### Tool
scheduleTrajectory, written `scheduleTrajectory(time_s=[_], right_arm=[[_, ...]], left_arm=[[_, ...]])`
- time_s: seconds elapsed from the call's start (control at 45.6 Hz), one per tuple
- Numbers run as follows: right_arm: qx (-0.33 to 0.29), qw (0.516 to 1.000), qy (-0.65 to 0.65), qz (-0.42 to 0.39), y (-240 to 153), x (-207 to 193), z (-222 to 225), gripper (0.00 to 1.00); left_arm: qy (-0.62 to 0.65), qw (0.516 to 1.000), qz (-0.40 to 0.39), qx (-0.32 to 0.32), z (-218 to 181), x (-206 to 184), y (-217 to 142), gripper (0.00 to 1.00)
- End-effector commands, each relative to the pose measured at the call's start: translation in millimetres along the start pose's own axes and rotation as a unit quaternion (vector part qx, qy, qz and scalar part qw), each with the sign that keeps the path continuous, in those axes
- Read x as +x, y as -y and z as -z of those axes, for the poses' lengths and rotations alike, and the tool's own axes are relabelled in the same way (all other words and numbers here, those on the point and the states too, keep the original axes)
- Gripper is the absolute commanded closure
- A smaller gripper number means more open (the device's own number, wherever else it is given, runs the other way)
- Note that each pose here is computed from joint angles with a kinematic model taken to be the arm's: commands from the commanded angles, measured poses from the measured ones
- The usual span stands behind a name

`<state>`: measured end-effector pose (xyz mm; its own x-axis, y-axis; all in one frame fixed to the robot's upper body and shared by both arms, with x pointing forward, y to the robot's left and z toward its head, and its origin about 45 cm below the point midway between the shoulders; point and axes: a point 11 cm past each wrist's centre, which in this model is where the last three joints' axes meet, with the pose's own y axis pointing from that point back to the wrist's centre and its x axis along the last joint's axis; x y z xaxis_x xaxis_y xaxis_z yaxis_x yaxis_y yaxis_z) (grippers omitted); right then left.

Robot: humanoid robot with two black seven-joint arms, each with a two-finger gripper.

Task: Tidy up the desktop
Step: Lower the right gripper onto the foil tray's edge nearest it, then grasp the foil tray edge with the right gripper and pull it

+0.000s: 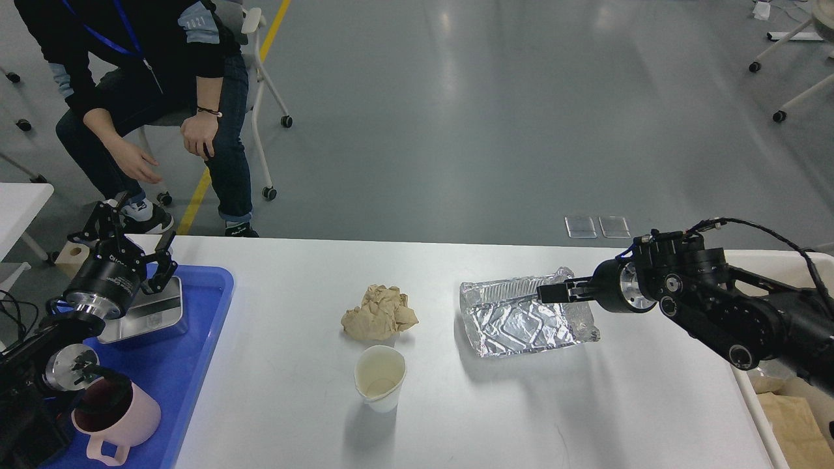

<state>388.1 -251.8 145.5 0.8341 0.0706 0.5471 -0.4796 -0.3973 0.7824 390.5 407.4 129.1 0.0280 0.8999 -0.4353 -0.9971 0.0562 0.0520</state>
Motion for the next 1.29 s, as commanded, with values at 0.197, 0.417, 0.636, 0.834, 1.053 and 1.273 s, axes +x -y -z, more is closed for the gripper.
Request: scheduleTrajectory(time_s=[0.197, 0.417, 0.636, 0.834, 1.053, 1.273], right_arm=[[-0.051, 0.999, 0.001, 0.001, 8.5, -7.7, -33.0, 0.0], [-0.051, 0.998, -0.023, 0.008, 12.5, -12.2, -37.7, 0.0], [-0.036, 0.999, -0.031, 0.016, 25.3, -18.9, -22.0, 0.0], [-0.053, 0.998, -0.038, 0.009, 35.7, -25.2, -28.2, 0.0], [-0.062, 0.997, -0.044, 0.002, 34.7, -26.4, -34.3, 0.0], [-0.063, 0.997, -0.041, -0.006, 32.9, -21.2, -34.8, 0.0]], left_arm=[[0.0, 1.0, -0.002, 0.001, 1.3, 1.4, -1.7, 0.02], [0.0, 1.0, -0.003, 0.003, 2.9, 2.6, -3.3, 0.02], [0.0, 1.0, -0.005, 0.003, 3.7, 3.6, -4.3, 0.02], [0.002, 1.0, -0.006, 0.006, 4.7, 5.5, -6.3, 0.02], [0.002, 1.0, -0.009, 0.008, 6.7, 7.2, -8.5, 0.02], [0.001, 1.0, -0.009, 0.009, 7.8, 7.1, -8.9, 0.02]])
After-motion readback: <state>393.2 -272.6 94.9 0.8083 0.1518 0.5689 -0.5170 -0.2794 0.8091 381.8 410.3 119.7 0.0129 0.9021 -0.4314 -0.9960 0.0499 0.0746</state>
